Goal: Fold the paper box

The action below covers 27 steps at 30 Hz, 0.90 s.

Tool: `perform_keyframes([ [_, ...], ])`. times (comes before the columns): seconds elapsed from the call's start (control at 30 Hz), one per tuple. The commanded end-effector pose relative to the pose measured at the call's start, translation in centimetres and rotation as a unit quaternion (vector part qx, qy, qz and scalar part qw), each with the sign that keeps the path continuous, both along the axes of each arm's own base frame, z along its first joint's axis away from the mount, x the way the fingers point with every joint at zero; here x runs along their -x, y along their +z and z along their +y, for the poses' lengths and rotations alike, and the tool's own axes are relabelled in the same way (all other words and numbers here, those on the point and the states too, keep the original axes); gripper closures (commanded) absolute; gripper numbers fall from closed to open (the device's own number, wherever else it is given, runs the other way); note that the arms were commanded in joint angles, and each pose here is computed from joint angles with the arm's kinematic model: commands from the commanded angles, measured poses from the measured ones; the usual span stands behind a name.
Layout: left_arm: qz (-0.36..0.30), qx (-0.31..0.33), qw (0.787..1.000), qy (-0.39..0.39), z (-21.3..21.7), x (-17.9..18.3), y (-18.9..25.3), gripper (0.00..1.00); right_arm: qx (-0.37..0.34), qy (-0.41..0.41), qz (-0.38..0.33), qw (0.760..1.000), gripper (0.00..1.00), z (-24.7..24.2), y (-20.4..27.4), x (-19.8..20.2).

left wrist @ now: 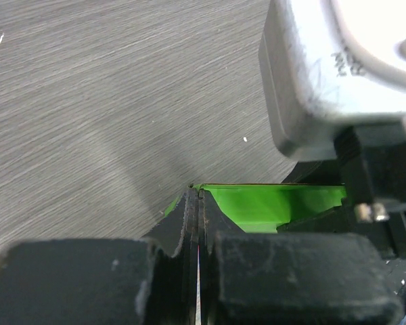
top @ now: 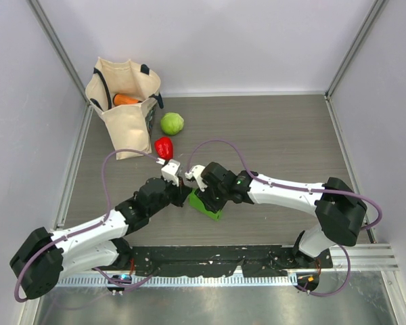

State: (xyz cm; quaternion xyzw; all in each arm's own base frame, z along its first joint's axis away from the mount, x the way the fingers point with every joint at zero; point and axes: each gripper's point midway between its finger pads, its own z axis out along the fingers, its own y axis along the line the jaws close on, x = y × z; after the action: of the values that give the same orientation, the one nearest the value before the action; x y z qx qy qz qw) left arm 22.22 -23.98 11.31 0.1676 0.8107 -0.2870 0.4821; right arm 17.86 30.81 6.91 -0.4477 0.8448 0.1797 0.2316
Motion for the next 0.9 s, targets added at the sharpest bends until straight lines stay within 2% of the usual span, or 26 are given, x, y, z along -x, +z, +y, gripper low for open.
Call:
perform_keyframes([
  [0.0,-0.028,-0.007,0.999,0.012,0.6,-0.4,0.1,1.0,0.0,-0.011,-0.032,0.999,0.89,0.3,0.3,-1.8],
  [0.3,-0.026,-0.013,0.999,0.018,0.8,-0.4,-0.5,1.0,0.004,-0.009,-0.037,0.999,0.88,0.1,0.2,-2.2],
  [0.4,-0.022,-0.012,0.999,0.026,1.1,-0.3,-0.8,1.0,0.004,-0.021,-0.044,0.999,0.8,0.0,0.5,-2.6],
  [0.47,-0.022,-0.003,0.999,0.035,1.3,-0.3,-0.6,1.0,-0.007,-0.06,-0.054,0.997,0.72,-0.1,1.3,-3.3],
  [0.57,-0.02,-0.001,0.999,0.041,1.6,0.0,-1.0,1.0,-0.017,-0.092,-0.059,0.994,0.66,-0.3,1.8,-3.7],
  [0.7,-0.019,0.006,0.999,0.048,1.6,0.0,-1.1,1.0,-0.018,-0.097,-0.054,0.994,0.64,-0.3,1.2,-3.6],
  [0.87,-0.015,0.026,0.998,0.059,1.4,-0.3,0.2,0.99,-0.011,-0.077,-0.059,0.995,0.67,-0.3,0.7,-3.4],
])
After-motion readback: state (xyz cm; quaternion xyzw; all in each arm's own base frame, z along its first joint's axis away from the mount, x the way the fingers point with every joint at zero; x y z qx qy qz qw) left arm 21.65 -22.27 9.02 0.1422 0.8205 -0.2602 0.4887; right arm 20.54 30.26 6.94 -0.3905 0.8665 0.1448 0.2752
